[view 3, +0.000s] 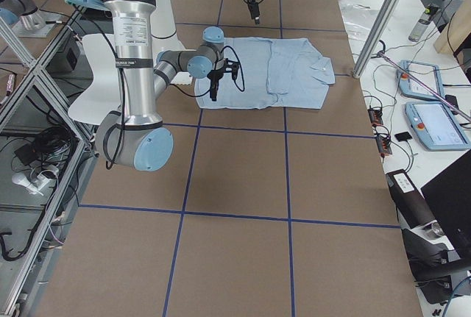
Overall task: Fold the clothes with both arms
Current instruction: 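Lower the right gripper to the shirt's side edge near the hem, then hold the right gripper at the side edge near the hem, left gripper on the chest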
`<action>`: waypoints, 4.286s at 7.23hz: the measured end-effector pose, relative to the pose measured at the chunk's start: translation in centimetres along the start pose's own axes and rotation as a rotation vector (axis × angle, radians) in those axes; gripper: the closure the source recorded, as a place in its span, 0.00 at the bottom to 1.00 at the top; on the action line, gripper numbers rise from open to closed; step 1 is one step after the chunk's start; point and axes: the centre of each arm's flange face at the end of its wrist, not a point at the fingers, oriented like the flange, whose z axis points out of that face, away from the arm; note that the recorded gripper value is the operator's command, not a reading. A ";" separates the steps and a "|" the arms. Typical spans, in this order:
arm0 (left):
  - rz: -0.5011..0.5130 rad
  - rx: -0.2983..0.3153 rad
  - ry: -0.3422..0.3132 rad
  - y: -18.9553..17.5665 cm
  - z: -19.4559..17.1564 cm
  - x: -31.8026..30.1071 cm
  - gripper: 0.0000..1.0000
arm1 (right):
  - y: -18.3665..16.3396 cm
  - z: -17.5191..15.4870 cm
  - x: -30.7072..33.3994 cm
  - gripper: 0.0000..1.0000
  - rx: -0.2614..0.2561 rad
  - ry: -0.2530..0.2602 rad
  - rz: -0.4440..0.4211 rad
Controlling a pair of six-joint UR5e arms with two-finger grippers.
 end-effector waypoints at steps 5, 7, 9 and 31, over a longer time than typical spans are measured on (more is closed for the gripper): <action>0.002 0.020 -0.006 0.0 0.3 -0.1 0.01 | 1.2 6.3 -0.9 0.01 -0.041 -0.003 -0.040; 0.001 0.020 -0.009 0.0 0.3 -0.1 0.01 | 1.5 6.7 -0.8 0.11 -0.051 -0.006 -0.036; 0.000 0.020 -0.012 -0.1 0.5 -0.2 0.01 | 1.8 6.8 -0.9 0.11 -0.077 -0.010 -0.032; -0.001 0.020 -0.018 -0.2 0.8 -0.3 0.01 | 2.2 7.9 0.2 0.64 -0.171 0.007 -0.009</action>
